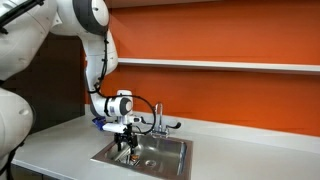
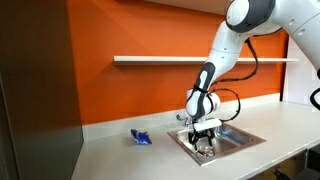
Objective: Remove the snack packet from the sink
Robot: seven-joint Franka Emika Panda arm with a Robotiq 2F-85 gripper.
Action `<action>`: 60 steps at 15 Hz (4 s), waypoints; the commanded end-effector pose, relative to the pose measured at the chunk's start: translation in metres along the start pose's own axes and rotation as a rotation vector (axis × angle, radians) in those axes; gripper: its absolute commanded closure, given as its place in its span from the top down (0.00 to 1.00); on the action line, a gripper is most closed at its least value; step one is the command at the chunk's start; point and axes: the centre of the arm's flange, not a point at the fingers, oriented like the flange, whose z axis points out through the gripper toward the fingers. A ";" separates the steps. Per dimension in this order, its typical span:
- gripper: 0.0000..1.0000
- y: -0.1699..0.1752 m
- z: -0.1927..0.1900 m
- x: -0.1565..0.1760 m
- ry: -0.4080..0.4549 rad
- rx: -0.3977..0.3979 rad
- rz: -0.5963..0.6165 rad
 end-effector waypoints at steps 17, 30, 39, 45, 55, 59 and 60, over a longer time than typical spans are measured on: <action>1.00 0.006 0.037 0.022 -0.010 0.000 0.059; 1.00 0.007 0.044 0.026 -0.014 0.000 0.064; 1.00 0.011 0.057 0.035 -0.021 0.010 0.102; 0.75 0.010 0.060 0.040 -0.017 0.016 0.103; 0.05 0.009 0.062 0.049 -0.014 0.021 0.102; 0.01 0.009 0.063 0.051 -0.015 0.022 0.103; 0.01 0.009 0.062 0.052 -0.015 0.022 0.104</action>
